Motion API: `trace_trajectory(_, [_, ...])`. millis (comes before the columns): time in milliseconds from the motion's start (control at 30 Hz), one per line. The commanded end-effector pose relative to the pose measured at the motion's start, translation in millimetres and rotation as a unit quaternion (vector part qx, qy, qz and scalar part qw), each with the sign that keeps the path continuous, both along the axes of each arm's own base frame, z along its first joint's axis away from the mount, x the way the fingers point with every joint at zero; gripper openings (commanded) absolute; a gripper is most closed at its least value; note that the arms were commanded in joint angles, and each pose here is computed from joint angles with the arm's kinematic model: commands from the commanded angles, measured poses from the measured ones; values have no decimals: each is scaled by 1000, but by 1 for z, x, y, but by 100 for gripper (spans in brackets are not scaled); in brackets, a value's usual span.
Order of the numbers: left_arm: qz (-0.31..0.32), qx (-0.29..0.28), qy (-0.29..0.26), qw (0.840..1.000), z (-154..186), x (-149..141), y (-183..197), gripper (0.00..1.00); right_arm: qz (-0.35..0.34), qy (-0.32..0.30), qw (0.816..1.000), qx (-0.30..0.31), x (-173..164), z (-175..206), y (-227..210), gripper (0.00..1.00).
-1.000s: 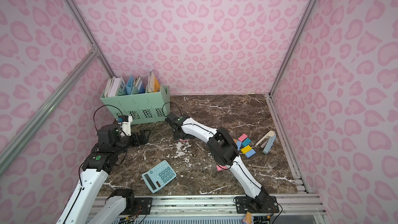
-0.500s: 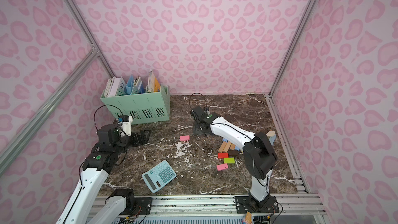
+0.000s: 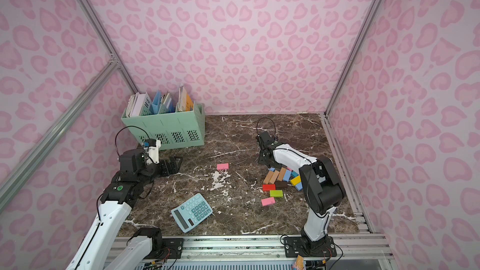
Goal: Assemble the number 8 with building blocks
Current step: Pick up the building block from the center of the board.
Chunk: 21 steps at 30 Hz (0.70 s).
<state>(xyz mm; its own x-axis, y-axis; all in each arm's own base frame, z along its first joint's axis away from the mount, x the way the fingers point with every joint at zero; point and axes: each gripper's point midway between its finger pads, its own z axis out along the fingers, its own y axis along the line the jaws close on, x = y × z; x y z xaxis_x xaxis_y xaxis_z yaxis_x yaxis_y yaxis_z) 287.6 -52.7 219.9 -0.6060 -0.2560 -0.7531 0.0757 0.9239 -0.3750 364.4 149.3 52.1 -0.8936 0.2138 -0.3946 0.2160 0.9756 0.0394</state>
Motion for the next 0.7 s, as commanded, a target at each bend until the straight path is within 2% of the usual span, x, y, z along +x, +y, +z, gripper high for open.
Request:
trace_trajectory(0, [-3,4,-1,1000,1,0,0,96,-16,-5,1000,-1,3,-5,-6,71])
trace_trajectory(200, [-5,1,-3,1000,2,0,-1,96,-27,0,1000,5,2,-13,-8,67])
trace_trajectory(333, [-5,1,-3,1000,2,0,-1,96,-28,3,1000,5,5,-19,-7,62])
trace_trajectory(667, [-6,0,-5,1000,3,0,-2,96,-27,18,999,6,2,-33,-5,32])
